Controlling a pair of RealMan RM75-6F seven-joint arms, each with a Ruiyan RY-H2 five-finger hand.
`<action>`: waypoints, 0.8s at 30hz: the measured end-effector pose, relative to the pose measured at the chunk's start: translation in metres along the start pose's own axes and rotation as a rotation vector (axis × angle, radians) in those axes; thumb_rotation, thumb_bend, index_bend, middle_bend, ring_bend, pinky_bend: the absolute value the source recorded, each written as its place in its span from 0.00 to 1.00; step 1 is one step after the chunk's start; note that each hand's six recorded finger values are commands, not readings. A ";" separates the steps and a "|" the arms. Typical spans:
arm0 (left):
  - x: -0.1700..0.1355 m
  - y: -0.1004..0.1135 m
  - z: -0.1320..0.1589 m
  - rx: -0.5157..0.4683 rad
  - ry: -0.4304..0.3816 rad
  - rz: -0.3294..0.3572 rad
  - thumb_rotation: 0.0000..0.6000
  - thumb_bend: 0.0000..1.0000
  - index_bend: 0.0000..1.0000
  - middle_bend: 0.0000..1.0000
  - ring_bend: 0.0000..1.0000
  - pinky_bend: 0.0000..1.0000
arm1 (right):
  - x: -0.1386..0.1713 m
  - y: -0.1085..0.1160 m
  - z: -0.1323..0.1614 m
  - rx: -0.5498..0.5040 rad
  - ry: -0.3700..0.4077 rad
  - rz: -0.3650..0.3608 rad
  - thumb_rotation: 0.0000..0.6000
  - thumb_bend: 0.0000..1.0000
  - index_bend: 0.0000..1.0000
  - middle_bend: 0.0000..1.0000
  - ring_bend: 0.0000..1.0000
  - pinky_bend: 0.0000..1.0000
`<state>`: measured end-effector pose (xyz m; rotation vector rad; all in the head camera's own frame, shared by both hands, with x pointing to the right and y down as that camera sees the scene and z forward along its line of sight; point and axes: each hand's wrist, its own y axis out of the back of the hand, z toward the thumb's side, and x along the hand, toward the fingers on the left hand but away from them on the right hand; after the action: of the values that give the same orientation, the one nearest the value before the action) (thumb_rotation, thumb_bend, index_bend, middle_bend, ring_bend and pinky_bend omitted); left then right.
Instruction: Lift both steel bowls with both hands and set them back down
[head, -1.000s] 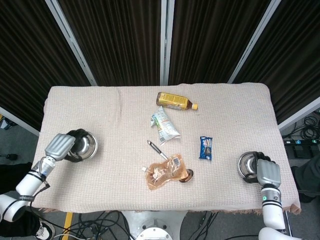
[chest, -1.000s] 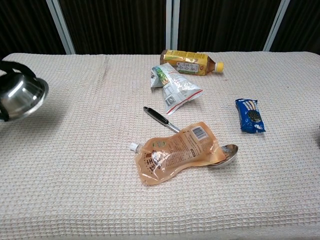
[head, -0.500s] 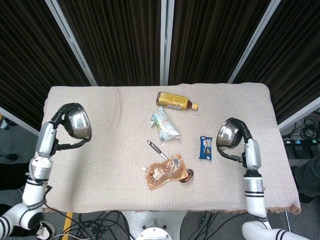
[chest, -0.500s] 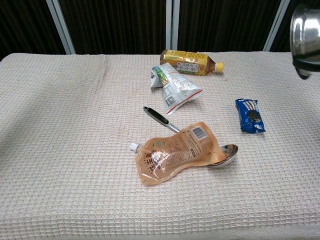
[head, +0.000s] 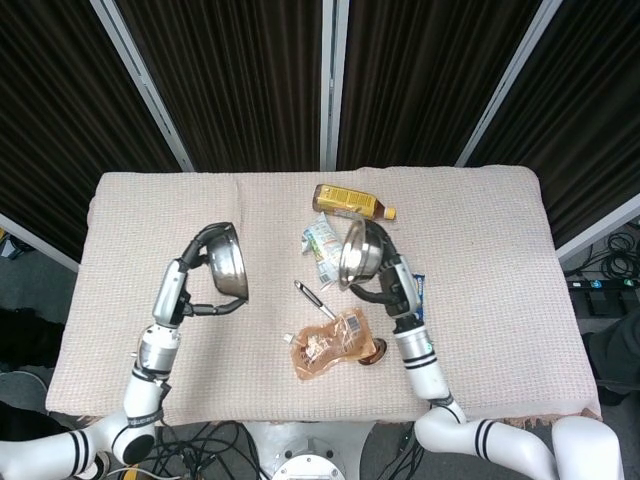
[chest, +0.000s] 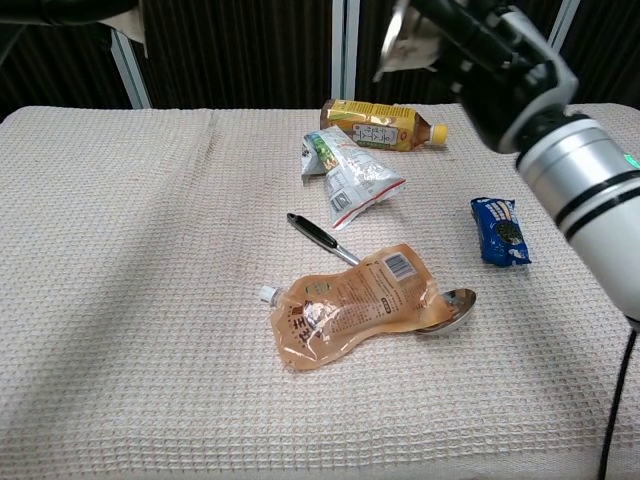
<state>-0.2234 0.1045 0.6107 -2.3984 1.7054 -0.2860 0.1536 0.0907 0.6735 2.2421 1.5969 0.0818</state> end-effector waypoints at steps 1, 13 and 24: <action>0.002 -0.004 0.001 -0.001 0.000 -0.011 1.00 0.00 0.48 0.48 0.43 0.63 | -0.005 -0.008 -0.004 -0.022 -0.016 0.024 1.00 0.14 0.38 0.36 0.29 0.42; 0.018 -0.043 -0.001 0.062 0.000 -0.119 1.00 0.00 0.48 0.49 0.44 0.64 | -0.045 -0.088 -0.030 -0.218 -0.170 0.235 1.00 0.13 0.38 0.36 0.29 0.42; 0.021 -0.011 -0.002 0.097 -0.015 -0.042 1.00 0.00 0.48 0.49 0.44 0.64 | -0.044 -0.063 -0.031 -0.259 -0.179 0.190 1.00 0.13 0.38 0.36 0.29 0.43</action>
<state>-0.2073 0.0877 0.6169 -2.3629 1.5984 -0.3470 0.0733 0.0758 0.6883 2.1269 1.2049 0.1272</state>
